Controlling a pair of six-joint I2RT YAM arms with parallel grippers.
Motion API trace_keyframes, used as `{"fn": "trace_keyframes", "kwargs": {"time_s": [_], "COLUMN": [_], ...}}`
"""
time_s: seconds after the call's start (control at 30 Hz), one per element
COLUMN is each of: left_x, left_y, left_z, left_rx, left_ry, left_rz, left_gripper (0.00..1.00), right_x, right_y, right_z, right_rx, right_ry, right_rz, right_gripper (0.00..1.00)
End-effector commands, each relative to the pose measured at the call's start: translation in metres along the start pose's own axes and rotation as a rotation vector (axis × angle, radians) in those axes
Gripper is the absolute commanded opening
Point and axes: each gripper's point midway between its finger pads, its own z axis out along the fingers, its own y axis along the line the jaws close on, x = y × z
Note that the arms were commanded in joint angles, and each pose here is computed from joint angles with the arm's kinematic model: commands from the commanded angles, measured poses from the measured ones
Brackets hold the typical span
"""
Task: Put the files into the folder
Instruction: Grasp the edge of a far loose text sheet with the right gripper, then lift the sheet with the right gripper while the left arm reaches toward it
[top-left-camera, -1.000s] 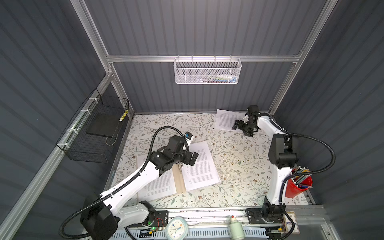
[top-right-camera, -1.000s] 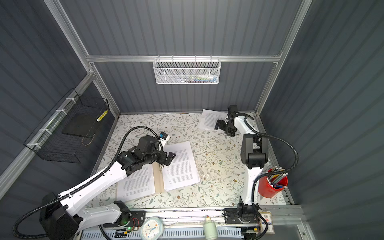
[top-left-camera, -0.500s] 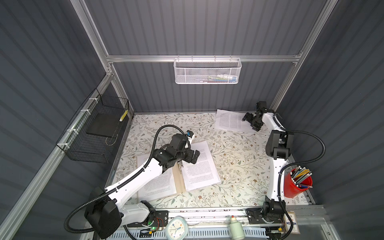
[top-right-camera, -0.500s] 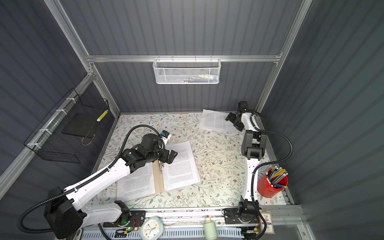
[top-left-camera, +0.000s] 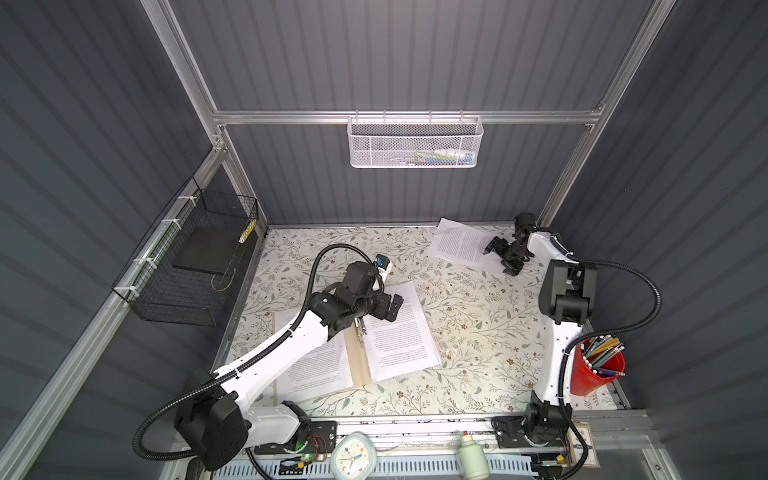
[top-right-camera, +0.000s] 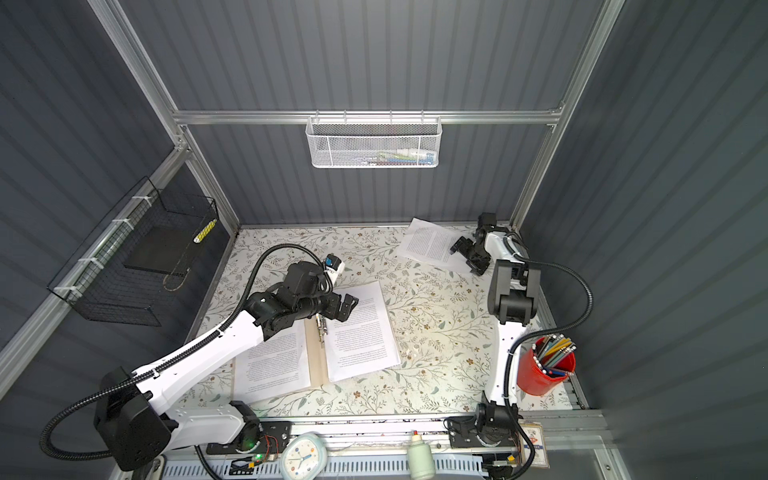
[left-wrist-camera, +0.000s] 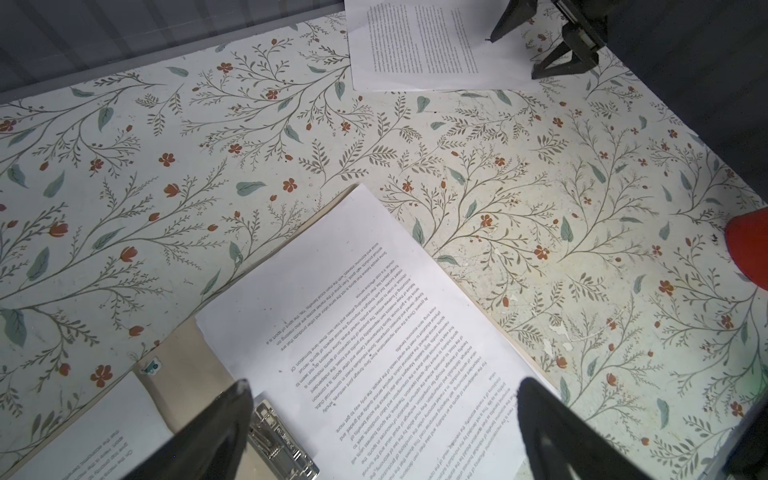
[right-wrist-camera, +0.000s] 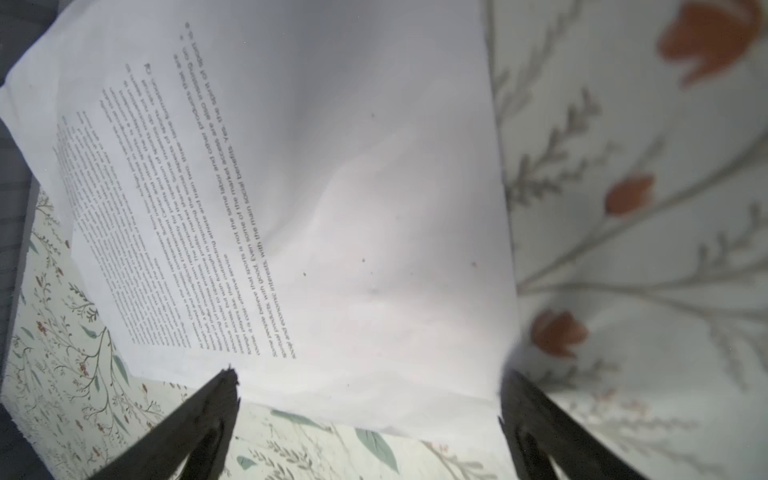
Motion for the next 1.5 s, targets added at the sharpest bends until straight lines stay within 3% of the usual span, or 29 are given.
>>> {"fn": "trace_keyframes", "kwargs": {"time_s": [0.0,0.33,0.47,0.57,0.67,0.8,0.9,1.1,1.3,1.47], "left_x": [-0.018,-0.025,-0.023,-0.021,-0.019,-0.019,-0.021,-0.023,-0.030,-0.033], "left_y": [-0.007,-0.020,-0.027,-0.031,-0.039,-0.052,-0.063,-0.086,-0.103,-0.105], "left_z": [-0.009,-0.015,-0.011,-0.003,0.008,0.031,0.052,0.093,0.121,0.134], "left_rx": [0.029,0.108,0.145,0.166,0.205,0.262,0.284,0.330,0.356,0.361], "left_ry": [-0.046,-0.066,-0.058,-0.020,0.018,0.082,0.113,0.159,0.182,0.188], "left_rz": [-0.019,-0.068,-0.086,-0.095,-0.102,-0.127,-0.137,-0.174,-0.190,-0.198], "left_gripper": [1.00,1.00,1.00,1.00,1.00,1.00,1.00,1.00,1.00,1.00], "right_x": [0.037,0.158,0.208,0.225,0.208,0.167,0.133,0.102,0.104,0.130], "right_y": [-0.018,-0.055,-0.035,0.006,0.022,0.009,-0.014,-0.046,-0.055,-0.055], "right_z": [-0.001,-0.029,-0.039,-0.060,-0.081,-0.084,-0.076,-0.060,-0.040,-0.032], "right_rx": [0.011,-0.004,-0.057,-0.155,-0.174,-0.128,-0.079,-0.021,-0.027,-0.070], "right_ry": [0.059,0.080,0.087,0.060,-0.039,-0.076,-0.100,-0.076,0.012,0.090], "right_rz": [0.070,0.153,0.111,-0.029,-0.146,-0.210,-0.167,-0.107,-0.045,0.008], "right_gripper": [0.99,0.99,0.99,0.99,0.99,0.99,0.99,0.99,0.99,0.99]}}
